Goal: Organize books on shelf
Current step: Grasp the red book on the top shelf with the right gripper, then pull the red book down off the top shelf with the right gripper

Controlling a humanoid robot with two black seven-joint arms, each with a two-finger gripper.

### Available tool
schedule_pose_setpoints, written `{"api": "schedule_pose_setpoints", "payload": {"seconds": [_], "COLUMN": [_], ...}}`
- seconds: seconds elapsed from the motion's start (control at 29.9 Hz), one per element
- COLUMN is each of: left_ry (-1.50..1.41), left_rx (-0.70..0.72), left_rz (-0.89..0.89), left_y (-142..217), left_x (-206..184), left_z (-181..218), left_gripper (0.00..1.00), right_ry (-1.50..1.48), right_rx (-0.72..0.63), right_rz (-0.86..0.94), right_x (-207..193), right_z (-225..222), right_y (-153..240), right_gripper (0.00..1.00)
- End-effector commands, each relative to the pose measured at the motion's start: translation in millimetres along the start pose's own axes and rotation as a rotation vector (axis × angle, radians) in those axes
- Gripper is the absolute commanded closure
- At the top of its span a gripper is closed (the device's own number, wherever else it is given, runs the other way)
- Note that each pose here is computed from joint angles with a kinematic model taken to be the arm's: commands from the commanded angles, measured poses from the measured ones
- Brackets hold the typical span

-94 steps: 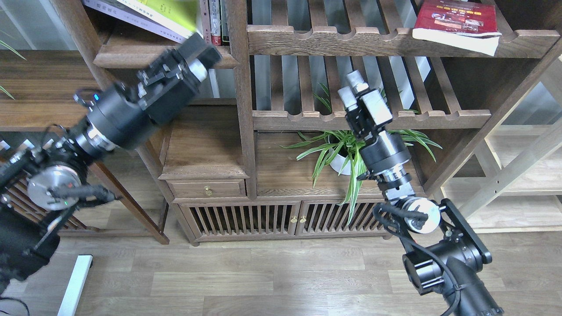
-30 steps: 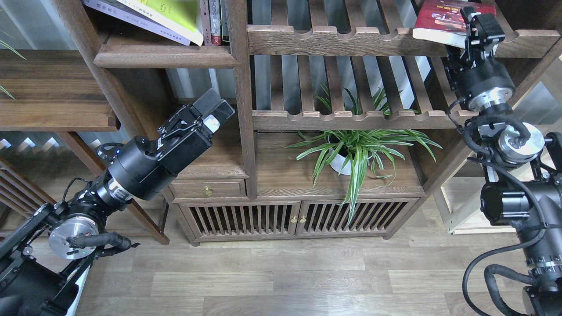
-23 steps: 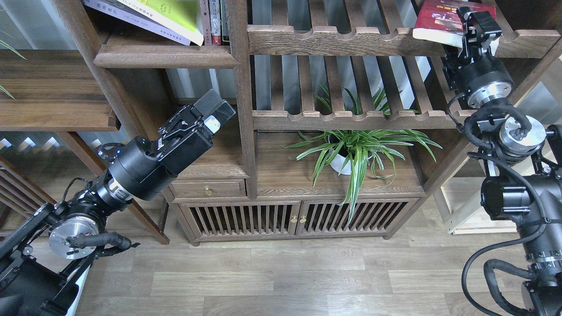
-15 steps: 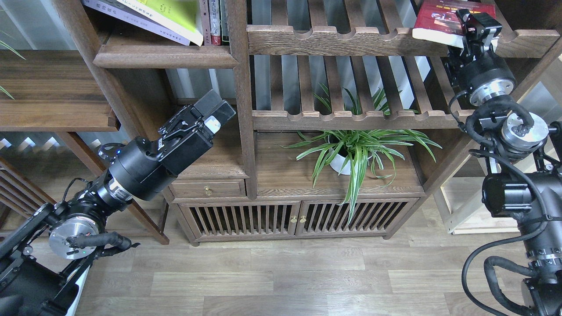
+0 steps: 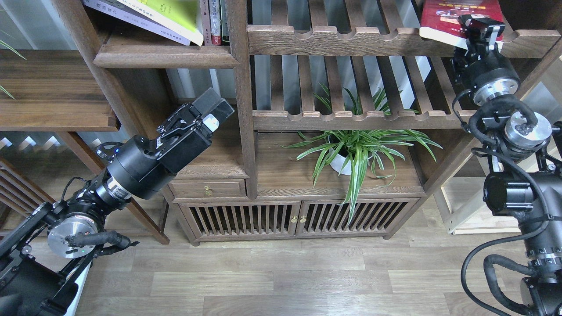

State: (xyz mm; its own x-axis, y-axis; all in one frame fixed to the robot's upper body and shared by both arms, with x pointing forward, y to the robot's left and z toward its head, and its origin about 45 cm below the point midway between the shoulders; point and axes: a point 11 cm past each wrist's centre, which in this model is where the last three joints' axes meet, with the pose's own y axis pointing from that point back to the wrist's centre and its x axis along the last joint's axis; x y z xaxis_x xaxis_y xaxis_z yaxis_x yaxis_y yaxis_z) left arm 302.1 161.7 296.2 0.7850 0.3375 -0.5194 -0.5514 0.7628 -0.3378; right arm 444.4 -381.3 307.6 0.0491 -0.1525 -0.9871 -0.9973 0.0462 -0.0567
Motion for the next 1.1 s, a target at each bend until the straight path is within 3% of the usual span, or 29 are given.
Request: {"api": "schedule_pose_setpoints", "payload": {"seconds": [0.0, 0.43, 0.8, 1.07], "left_ry": [0.0, 0.021, 0.078, 0.141], "left_rx": [-0.001, 0.002, -0.018, -0.053], "left_rz": [0.001, 0.021, 0.026, 0.009], "left_y": [0.2, 4.5, 3.8, -6.5], "left_x": [0.2, 4.1, 1.8, -4.6], "left_z": [0.3, -5.2, -17.7, -28.0], "left_gripper": [0.03, 0.03, 0.03, 0.03], "right_ry": [-0.012, -0.1, -0.214, -0.196], "right_rx": [0.014, -0.009, -0.034, -0.127], "right_rz": [-0.009, -0.155, -0.434, -0.548], "right_x": [-2.2, -1.9, -9.9, -11.5], "right_z": [-4.7, 1.9, 13.0, 42.4], "right_y": [0.3, 20.5, 60.2, 73.7], "right_gripper": [0.87, 0.94, 0.96, 0.96]}}
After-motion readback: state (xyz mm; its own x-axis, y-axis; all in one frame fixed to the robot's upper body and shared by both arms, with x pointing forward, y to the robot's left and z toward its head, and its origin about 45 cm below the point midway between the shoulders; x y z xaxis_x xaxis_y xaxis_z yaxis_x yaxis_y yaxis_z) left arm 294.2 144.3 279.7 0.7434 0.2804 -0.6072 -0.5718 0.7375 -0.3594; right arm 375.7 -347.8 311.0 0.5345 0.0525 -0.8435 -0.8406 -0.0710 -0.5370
